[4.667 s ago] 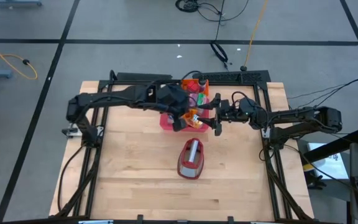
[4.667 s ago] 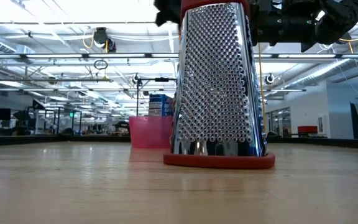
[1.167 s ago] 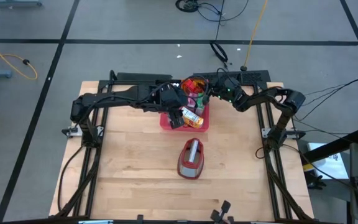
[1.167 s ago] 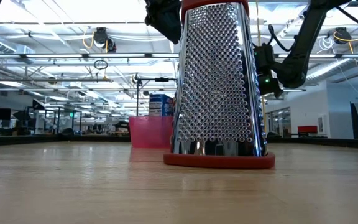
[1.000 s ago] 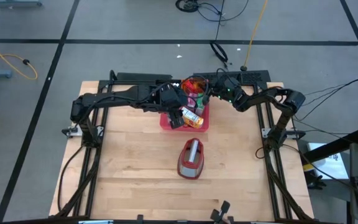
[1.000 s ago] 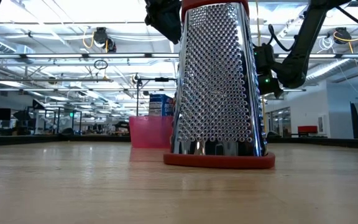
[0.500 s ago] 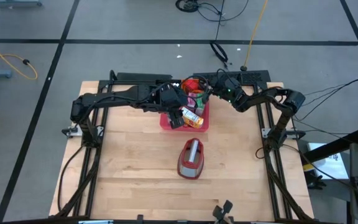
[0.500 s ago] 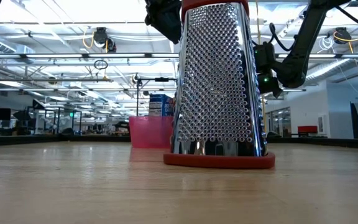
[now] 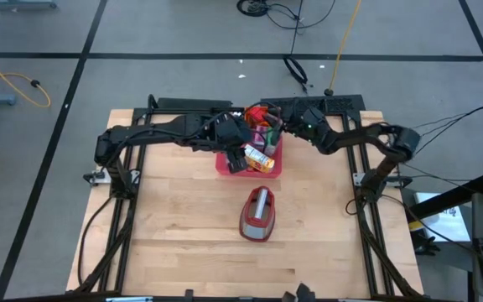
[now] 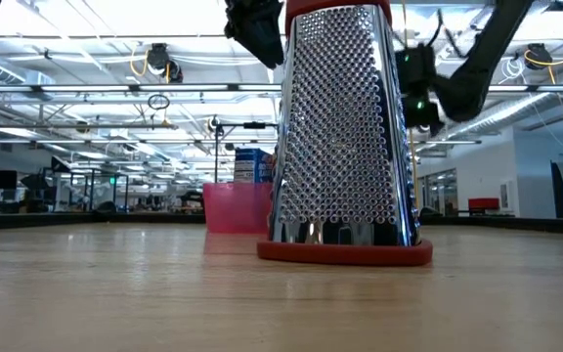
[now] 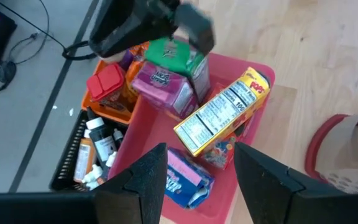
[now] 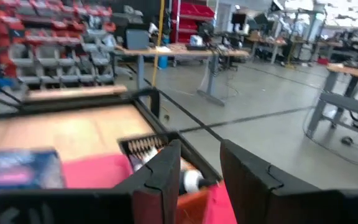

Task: Pick & Place Kitchen Items
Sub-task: Return to Home Position

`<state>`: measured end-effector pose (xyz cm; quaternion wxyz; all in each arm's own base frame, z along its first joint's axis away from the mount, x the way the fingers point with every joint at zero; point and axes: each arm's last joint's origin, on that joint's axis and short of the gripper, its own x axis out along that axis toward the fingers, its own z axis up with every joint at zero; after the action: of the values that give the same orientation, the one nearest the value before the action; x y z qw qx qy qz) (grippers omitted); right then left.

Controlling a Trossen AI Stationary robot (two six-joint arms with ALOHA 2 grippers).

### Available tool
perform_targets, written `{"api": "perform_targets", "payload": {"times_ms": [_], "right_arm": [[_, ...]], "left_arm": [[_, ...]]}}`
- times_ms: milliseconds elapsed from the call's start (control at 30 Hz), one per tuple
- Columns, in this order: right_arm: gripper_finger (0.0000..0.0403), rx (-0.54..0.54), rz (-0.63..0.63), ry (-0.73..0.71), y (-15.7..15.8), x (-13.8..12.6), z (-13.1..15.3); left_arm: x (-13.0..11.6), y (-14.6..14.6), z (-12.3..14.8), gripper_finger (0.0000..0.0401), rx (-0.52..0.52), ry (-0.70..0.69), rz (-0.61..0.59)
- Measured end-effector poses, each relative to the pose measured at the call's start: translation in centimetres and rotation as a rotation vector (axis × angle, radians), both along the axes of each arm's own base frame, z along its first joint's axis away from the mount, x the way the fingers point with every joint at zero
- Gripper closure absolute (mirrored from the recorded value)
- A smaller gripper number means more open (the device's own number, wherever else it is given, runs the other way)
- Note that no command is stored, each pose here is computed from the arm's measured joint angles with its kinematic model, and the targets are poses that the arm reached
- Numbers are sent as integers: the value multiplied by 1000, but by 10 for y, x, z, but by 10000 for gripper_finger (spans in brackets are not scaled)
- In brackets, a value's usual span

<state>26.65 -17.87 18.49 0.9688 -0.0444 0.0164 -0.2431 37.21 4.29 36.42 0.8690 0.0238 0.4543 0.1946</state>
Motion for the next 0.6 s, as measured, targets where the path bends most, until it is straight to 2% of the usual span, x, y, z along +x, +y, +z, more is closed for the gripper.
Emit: {"api": "perform_targets", "payload": {"times_ms": [233,400,600], "right_arm": [[298,23,59,28,32,-16,50],[298,50,160,95,74,-38,80],[303,74,314,122,125,-73,87]], "left_arm": [[-14,-8,15,215,30,-13,-5],[-22,-16,18,215,55,-5,-6],[-63,-24,-5,215,39,-15,59]]}}
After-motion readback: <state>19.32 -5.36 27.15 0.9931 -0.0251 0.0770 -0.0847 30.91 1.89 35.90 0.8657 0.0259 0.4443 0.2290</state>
